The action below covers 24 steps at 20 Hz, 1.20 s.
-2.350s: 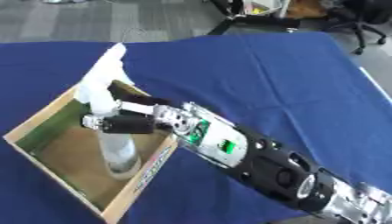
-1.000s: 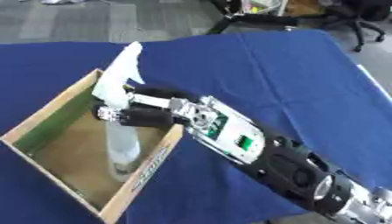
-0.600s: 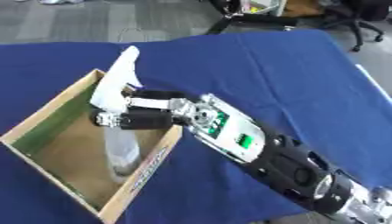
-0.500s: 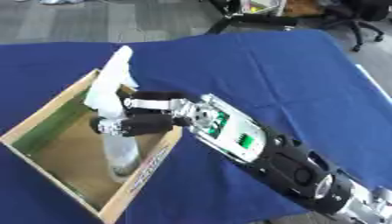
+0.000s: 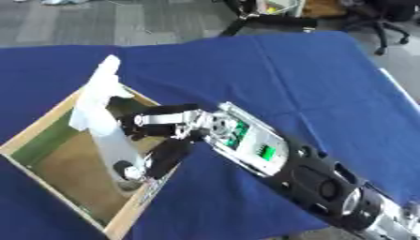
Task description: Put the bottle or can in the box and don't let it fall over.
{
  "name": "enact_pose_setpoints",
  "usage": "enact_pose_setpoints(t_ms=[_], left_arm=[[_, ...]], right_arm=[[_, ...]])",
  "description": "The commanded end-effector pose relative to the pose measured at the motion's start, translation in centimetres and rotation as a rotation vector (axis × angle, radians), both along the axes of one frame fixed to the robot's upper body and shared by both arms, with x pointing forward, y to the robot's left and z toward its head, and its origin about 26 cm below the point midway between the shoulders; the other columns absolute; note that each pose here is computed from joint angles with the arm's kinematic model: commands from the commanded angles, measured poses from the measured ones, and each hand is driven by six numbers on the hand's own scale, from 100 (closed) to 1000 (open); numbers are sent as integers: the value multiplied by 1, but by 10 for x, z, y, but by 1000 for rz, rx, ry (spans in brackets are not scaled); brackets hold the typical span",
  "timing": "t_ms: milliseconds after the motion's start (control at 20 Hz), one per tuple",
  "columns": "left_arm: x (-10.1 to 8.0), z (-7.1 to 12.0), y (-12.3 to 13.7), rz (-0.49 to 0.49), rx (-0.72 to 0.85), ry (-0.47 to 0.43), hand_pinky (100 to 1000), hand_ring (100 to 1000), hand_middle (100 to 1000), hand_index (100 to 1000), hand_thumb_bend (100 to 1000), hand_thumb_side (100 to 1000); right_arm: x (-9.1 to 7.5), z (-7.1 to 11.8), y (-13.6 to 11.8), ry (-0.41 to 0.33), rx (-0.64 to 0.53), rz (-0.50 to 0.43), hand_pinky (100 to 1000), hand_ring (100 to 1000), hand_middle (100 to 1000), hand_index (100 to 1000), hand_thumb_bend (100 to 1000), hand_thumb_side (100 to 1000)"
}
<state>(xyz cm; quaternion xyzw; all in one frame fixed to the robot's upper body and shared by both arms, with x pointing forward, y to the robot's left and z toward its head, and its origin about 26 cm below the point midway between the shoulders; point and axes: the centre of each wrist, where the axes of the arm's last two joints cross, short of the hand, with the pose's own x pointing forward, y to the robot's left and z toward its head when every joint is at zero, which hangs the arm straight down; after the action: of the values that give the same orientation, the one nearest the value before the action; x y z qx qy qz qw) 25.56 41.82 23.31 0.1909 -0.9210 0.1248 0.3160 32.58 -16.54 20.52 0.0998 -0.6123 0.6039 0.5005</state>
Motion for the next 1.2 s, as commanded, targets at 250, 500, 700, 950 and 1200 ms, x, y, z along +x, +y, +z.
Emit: enact_pose_setpoints(t_ms=[250,500,700,950,1200], left_arm=[[-4,13,4,16,50,-23,946,1000,1000,709,496,538],[-5,12,5,19,52,-20,946,1000,1000,709,497,539],[-5,11,6,23,53,-16,947,1000,1000,709,496,539],[-5,11,6,22,57,-15,947,1000,1000,709,498,539],[-6,11,6,24,59,-13,948,1000,1000,709,497,539]], right_arm=[[0,9,-10,-22,29,-37,1000,1000,1000,1000,100,206],[-2,12,-17,-41,41,-60,1000,1000,1000,1000,100,205],[-7,19,-25,-67,62,-77,1000,1000,1000,1000,100,202],[-11,25,-33,-80,88,-104,1000,1000,1000,1000,100,201],[-16,27,-40,-86,91,-121,1000,1000,1000,1000,100,202]])
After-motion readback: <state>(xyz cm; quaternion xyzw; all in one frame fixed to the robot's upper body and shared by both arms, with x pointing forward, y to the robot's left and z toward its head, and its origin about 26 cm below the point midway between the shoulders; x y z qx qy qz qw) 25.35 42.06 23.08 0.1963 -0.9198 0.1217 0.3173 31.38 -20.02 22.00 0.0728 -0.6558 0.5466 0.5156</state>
